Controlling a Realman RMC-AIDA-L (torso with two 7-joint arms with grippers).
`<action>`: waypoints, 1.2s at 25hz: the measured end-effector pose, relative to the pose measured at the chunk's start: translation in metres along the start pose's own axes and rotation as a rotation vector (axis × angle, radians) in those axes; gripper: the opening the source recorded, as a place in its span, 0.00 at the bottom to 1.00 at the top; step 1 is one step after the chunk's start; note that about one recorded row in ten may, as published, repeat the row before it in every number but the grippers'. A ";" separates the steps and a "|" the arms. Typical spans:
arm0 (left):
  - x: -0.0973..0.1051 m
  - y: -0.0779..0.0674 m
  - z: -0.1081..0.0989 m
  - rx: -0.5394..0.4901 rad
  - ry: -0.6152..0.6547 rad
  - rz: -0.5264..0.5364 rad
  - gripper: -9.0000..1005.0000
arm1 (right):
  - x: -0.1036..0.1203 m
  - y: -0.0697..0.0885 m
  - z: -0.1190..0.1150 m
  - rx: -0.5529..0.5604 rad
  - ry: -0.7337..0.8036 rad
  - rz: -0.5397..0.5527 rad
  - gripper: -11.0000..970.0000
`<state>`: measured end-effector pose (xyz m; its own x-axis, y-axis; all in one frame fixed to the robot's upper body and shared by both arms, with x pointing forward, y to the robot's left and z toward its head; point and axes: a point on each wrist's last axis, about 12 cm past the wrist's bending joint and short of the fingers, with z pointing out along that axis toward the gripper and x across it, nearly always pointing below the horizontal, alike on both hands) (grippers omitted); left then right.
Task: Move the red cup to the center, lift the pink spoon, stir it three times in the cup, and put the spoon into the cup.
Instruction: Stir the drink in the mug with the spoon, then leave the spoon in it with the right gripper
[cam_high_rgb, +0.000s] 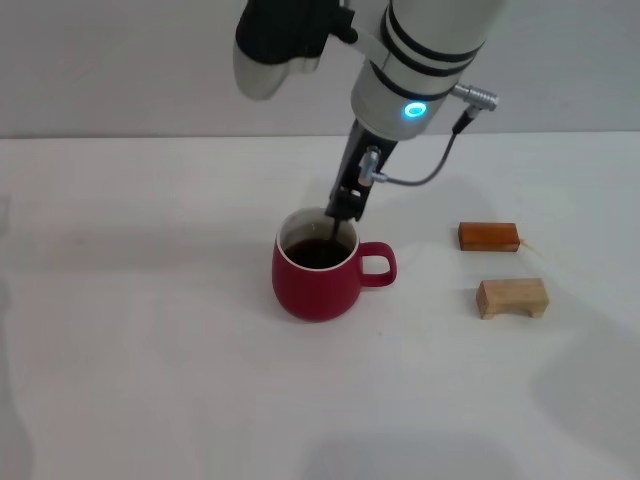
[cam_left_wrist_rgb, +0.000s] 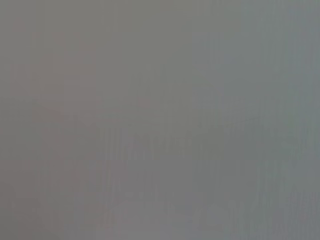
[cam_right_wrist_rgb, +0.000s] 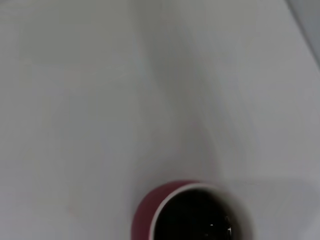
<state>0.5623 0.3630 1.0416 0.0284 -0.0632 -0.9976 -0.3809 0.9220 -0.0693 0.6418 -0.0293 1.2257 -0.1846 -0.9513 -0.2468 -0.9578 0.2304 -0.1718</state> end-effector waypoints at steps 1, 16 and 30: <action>0.000 0.000 0.000 0.000 0.000 0.000 0.83 | 0.000 0.002 0.000 -0.012 0.001 0.000 0.15; -0.001 0.001 0.001 -0.001 -0.003 -0.007 0.83 | -0.005 0.009 0.005 -0.038 -0.034 0.000 0.19; -0.002 0.000 0.001 0.001 -0.005 -0.008 0.83 | -0.012 0.012 0.002 -0.004 -0.033 -0.019 0.25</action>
<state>0.5635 0.3639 1.0431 0.0361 -0.0681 -0.9970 -0.3799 0.9218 -0.0767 0.6329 -0.0151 1.2247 -0.1589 -0.9481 -0.2753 -0.9619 0.2116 -0.1734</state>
